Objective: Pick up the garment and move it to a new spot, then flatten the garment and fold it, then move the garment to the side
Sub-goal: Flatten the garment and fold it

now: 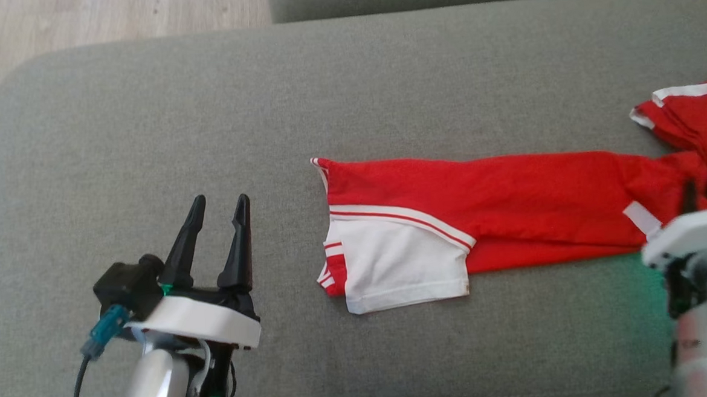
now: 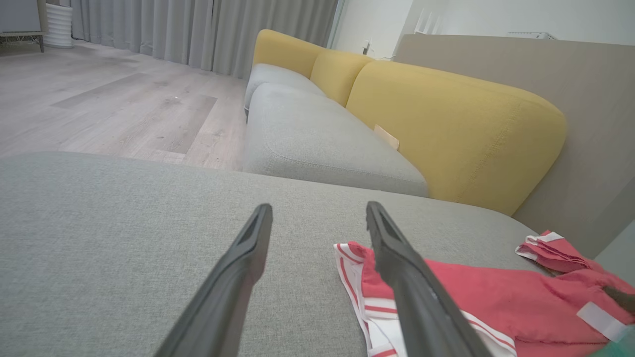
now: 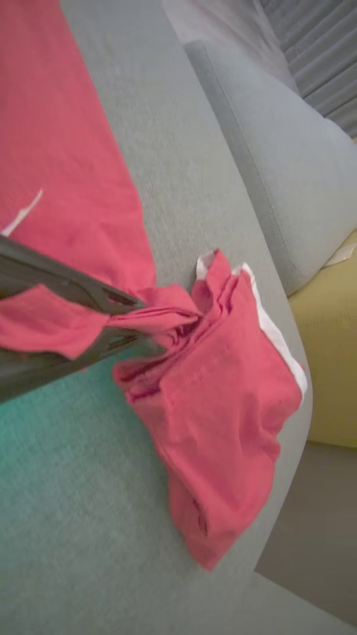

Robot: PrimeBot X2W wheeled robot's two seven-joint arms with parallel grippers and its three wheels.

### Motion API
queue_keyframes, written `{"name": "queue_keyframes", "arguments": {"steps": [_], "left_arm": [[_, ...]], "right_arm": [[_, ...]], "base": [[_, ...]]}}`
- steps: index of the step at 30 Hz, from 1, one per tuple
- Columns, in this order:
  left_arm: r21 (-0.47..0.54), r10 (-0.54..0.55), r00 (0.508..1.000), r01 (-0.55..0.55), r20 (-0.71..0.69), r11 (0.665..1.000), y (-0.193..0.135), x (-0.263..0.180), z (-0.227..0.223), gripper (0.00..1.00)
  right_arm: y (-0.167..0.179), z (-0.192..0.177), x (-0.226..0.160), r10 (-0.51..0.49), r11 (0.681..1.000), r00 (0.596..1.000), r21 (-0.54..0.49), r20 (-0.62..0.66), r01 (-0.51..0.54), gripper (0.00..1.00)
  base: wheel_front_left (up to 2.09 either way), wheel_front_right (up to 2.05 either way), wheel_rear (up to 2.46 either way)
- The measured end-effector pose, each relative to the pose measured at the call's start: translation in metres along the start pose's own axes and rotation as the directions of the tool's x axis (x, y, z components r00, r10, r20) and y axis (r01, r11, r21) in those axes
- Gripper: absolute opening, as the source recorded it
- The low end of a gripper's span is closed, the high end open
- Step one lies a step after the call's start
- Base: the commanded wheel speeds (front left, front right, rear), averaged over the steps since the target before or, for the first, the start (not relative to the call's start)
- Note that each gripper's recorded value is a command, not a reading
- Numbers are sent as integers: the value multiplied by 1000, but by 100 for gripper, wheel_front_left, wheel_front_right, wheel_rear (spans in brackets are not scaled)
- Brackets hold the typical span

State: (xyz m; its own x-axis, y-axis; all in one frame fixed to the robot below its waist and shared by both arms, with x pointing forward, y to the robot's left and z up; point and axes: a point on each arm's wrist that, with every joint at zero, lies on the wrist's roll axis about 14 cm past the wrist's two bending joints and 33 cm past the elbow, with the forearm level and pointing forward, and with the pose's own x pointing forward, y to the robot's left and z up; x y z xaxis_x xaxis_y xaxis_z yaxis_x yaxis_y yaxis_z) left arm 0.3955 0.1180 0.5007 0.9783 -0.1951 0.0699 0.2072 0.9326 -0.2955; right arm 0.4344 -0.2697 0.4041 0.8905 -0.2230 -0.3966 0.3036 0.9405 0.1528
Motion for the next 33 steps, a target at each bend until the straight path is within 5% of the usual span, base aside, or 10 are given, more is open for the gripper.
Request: {"name": "queue_keyframes", "arguments": {"steps": [8, 18, 24, 33], "left_arm": [[-5, 4, 999, -4, 39, 1000, -2, -8, 14, 100], [-11, 91, 995, -91, 47, 996, 17, -38, 17, 100], [-9, 124, 991, -124, 50, 992, 25, -48, 18, 100], [-6, 161, 986, -160, 46, 987, 34, -58, 17, 100]], "right_arm": [[92, 42, -12, 265, 964, 958, -19, 110, -264, 0], [216, -6, -78, 634, 773, 773, 10, -22, -634, 0], [258, -37, -108, 739, 672, 666, 49, -97, -739, 0], [285, -72, -121, 784, 612, 592, 73, -185, -787, 0]], "base": [[0, 0, 0], [0, 0, 0], [0, 0, 0], [0, 0, 0]]}}
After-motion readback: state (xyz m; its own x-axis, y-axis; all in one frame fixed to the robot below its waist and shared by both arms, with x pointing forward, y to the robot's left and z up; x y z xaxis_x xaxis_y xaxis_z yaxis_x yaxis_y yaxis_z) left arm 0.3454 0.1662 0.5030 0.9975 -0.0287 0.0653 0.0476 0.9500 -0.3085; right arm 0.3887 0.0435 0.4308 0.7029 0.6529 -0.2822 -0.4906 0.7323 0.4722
